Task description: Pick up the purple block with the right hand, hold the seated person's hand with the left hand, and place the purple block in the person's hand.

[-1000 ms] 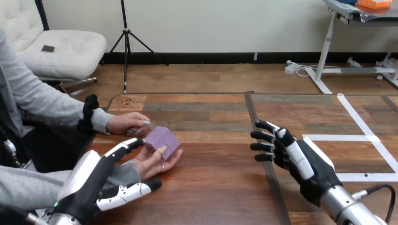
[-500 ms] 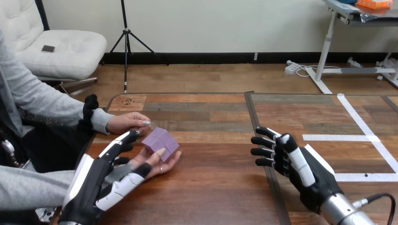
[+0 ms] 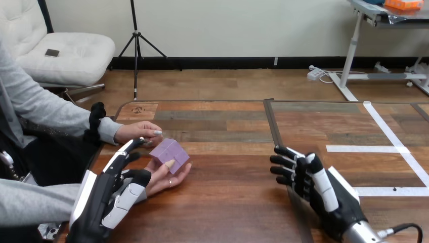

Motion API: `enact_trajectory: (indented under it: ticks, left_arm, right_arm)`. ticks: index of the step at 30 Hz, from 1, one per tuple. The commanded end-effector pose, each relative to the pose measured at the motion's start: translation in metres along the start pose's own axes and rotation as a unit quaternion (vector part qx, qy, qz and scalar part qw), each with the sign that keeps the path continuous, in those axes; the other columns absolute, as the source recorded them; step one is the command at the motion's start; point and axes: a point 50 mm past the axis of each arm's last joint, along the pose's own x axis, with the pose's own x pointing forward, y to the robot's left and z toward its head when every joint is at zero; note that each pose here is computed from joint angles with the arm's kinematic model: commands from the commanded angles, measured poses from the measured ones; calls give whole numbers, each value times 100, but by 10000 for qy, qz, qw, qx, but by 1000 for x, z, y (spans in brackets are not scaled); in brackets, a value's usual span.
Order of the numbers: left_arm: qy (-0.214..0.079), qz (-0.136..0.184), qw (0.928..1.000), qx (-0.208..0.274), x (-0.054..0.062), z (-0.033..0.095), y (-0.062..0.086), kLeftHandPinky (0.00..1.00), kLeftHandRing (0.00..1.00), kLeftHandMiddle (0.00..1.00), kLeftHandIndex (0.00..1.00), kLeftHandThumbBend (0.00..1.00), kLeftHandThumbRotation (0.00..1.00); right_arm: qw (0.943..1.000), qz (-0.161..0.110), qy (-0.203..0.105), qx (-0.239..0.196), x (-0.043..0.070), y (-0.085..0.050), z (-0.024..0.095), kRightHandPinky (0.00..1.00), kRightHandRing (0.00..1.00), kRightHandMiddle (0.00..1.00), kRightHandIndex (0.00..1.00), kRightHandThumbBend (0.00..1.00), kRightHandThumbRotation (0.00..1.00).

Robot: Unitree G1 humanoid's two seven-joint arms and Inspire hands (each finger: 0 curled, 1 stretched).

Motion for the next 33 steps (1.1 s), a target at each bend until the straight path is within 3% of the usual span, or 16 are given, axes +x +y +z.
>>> enact_trajectory:
  ticks: [1, 11, 19, 33]
  left_arm:
    - [-361, 149, 9991, -158, 14, 12, 5, 81, 93, 97, 94, 76, 100]
    - [-374, 33, 9981, -481, 12, 13, 0, 90, 98, 100, 97, 79, 100]
    - [-483, 17, 9964, -692, 11, 15, -5, 91, 96, 98, 95, 85, 99]
    - [-525, -318, 9886, -1376, 1, 14, -14, 99, 100, 100, 100, 86, 100]
  right_arm:
    - [9982, -47, -594, -67, 9, -3, 25, 91, 88, 89, 91, 99, 100]
    - [9979, -112, -637, 20, 9, -2, 25, 92, 88, 90, 91, 100, 100]
    - [9977, -168, -658, 54, 9, -2, 25, 91, 88, 89, 91, 100, 100]
    - [9972, -299, -673, 132, 7, -2, 23, 91, 90, 90, 91, 100, 100]
